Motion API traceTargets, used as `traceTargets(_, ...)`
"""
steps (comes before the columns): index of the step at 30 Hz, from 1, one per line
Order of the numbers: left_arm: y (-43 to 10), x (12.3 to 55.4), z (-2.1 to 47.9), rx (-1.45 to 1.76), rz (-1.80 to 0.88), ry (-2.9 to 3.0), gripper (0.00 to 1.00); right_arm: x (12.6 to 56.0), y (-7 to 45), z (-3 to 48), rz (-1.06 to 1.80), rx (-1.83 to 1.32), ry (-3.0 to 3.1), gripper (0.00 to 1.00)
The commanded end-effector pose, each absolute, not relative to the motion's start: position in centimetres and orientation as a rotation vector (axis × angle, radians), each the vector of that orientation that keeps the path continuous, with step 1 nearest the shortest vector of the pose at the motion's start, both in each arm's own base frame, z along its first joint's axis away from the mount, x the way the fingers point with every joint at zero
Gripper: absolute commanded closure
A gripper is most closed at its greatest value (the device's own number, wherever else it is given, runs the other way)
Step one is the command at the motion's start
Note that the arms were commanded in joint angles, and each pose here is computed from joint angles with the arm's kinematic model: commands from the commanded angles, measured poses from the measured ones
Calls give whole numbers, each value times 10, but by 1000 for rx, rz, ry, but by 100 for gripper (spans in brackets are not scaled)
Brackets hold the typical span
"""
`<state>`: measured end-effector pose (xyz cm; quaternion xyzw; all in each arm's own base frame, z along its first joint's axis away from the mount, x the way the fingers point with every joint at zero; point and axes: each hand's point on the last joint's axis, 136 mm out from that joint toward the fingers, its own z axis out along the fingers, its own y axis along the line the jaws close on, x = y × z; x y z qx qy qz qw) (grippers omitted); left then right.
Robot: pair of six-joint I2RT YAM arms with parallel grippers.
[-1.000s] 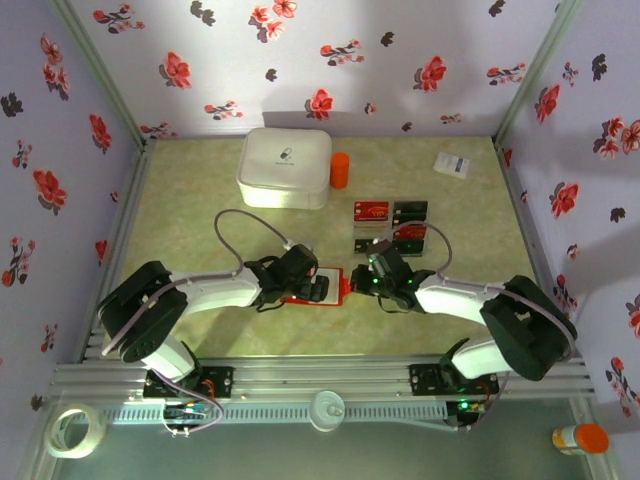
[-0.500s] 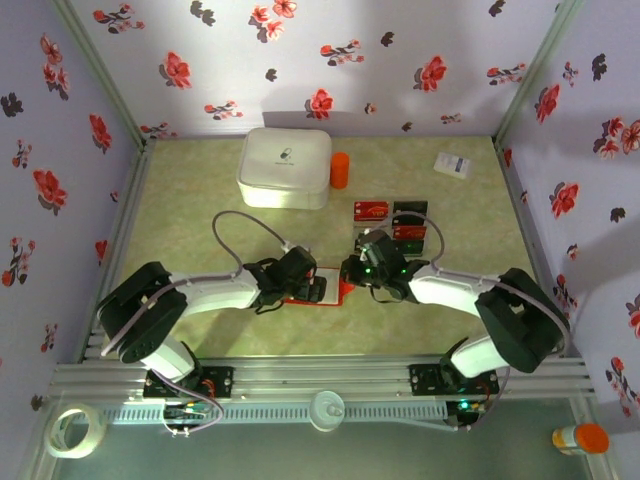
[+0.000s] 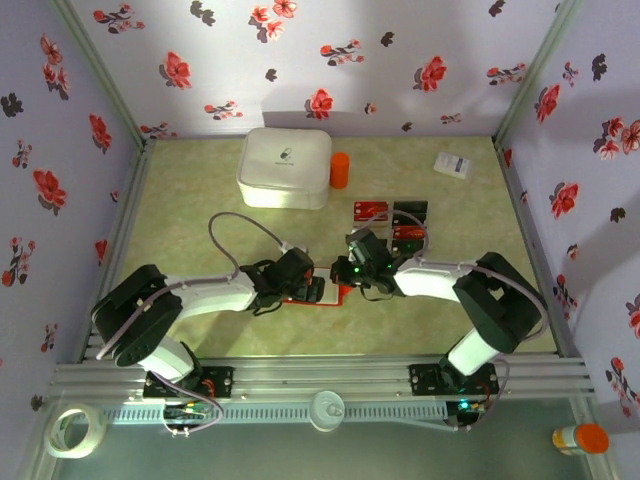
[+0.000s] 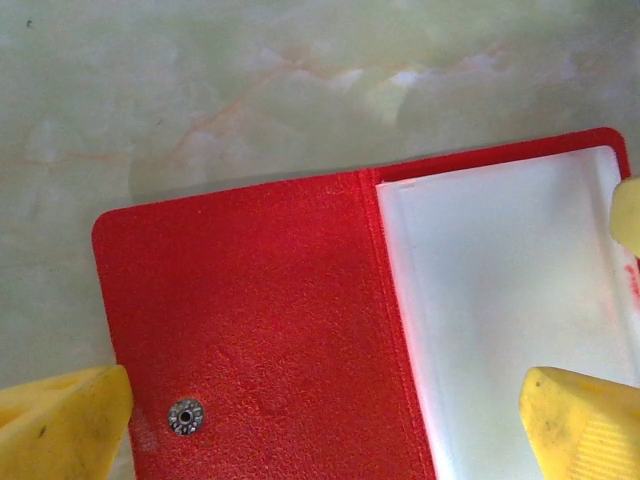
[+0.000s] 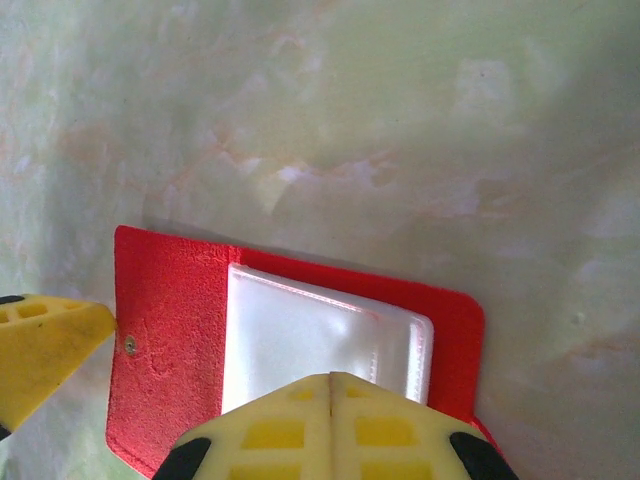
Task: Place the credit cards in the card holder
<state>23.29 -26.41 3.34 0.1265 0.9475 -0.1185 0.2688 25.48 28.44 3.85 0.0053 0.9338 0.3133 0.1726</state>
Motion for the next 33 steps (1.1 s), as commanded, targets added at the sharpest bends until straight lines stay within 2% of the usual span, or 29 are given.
traceTargets(1, -262, 232, 33, 311, -317, 2543, 0, 256, 289, 37, 882, -30, 2652, 100)
traceTargets(12, -261, 231, 31, 306, -332, 2530, 0, 252, 286, 17, 843, -21, 2699, 100)
traceTargets(33, -263, 231, 32, 292, -377, 2507, 0, 250, 299, 17, 912, -13, 2697, 100)
